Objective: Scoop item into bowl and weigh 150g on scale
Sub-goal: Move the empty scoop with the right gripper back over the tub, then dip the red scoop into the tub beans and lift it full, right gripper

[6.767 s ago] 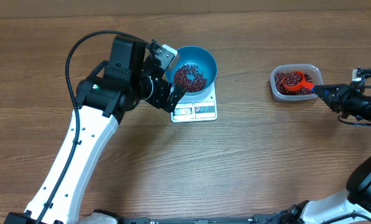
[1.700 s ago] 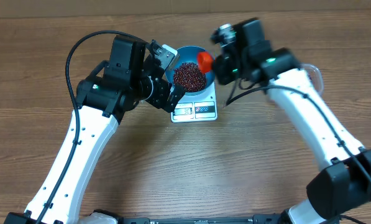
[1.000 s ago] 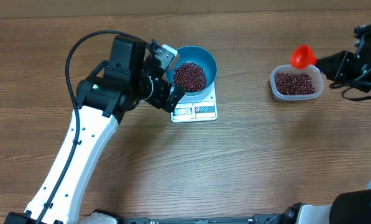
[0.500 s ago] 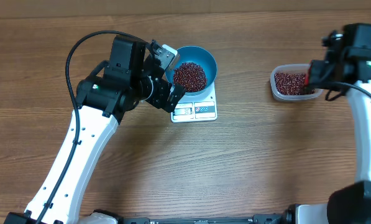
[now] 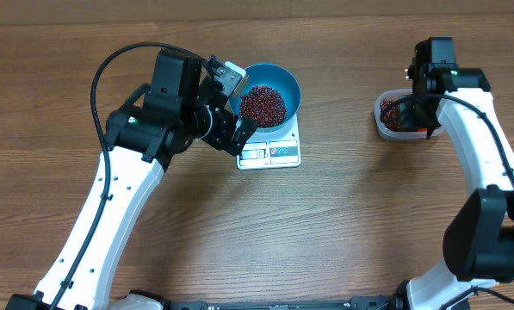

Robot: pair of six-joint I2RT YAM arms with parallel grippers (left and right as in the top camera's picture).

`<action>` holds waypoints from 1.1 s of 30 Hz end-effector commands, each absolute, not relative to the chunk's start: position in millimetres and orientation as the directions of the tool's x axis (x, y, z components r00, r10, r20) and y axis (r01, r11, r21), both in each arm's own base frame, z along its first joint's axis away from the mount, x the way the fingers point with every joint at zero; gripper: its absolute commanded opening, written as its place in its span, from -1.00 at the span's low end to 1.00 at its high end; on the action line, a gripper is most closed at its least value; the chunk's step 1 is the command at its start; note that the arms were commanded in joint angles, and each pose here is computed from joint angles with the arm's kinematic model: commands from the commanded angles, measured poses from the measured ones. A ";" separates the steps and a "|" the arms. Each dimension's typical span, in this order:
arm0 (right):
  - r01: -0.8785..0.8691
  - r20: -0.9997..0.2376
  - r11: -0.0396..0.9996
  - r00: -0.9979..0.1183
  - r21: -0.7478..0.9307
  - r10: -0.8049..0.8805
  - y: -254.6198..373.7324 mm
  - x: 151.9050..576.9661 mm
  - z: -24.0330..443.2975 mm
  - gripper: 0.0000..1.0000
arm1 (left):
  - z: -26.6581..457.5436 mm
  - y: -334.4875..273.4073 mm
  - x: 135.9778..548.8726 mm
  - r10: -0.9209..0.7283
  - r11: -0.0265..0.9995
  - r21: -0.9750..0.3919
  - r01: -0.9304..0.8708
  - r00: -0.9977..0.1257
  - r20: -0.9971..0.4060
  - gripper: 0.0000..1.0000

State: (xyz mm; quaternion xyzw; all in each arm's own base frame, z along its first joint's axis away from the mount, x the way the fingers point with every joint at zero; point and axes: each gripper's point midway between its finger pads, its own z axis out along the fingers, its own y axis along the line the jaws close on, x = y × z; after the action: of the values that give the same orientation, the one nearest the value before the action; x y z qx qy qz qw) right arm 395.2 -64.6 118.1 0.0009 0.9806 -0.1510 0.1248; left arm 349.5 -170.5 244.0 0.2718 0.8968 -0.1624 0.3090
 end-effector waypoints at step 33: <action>-0.215 -0.342 0.950 -0.931 0.228 -0.128 -11.8 401.6 114.2 -0.93 | 259.3 -173.0 346.8 0.393 0.782 -0.110 0.613 -0.623 -0.676 0.99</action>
State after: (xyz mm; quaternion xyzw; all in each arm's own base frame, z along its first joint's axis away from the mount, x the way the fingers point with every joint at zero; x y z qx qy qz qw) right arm 403.2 -29.1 112.7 -0.0738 0.9827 0.0644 0.1569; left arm 349.5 -170.5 244.0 0.2718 0.8968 -0.1624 0.3090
